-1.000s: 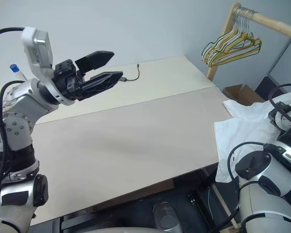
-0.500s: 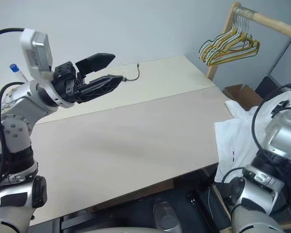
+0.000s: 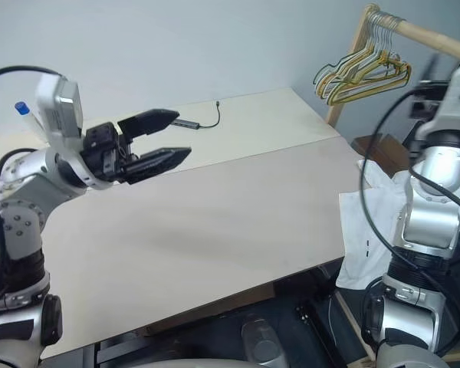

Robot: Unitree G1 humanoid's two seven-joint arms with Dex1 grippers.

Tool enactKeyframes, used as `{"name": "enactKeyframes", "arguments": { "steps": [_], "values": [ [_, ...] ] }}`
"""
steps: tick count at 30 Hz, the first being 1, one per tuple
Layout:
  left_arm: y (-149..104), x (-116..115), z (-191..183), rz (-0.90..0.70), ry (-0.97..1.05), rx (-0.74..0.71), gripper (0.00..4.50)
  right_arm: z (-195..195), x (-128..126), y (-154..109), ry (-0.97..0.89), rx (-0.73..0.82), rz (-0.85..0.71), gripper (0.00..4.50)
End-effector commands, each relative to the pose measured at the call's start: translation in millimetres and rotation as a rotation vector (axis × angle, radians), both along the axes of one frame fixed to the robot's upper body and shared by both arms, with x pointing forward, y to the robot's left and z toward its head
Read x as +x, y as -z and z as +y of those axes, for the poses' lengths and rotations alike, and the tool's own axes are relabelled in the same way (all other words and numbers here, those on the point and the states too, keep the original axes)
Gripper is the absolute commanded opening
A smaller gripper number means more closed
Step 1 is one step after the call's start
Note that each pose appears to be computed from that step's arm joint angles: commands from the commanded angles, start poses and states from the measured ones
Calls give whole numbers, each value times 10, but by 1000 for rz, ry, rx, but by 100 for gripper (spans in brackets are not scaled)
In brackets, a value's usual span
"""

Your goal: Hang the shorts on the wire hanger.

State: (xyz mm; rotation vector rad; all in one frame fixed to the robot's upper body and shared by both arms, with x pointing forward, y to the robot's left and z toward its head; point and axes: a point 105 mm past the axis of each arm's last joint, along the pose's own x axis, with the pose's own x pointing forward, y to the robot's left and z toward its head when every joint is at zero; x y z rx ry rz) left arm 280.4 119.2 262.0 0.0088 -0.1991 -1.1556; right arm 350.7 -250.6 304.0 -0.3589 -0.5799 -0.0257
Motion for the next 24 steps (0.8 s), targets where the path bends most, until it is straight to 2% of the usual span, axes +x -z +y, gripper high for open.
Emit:
{"name": "enactKeyframes", "arguments": {
  "steps": [1,4,8,13,18,24],
  "values": [
    [157,-4,76,-81,-115,130,450,777,-32,121,-541,-158,167,446],
    [283,-5,142,-94,-176,177,450,1028,-4,270,-743,-222,268,446],
    [460,-93,256,-71,-232,236,450,1321,3,679,-996,-384,490,446],
    [696,-236,358,-22,-219,330,450,1453,-132,927,-1168,-506,594,446],
    [764,-301,358,-4,-183,351,450,1467,-153,973,-1178,-516,602,446],
    [790,-258,353,-12,-177,365,450,1450,-165,1030,-1156,-526,614,446]
  ]
}}
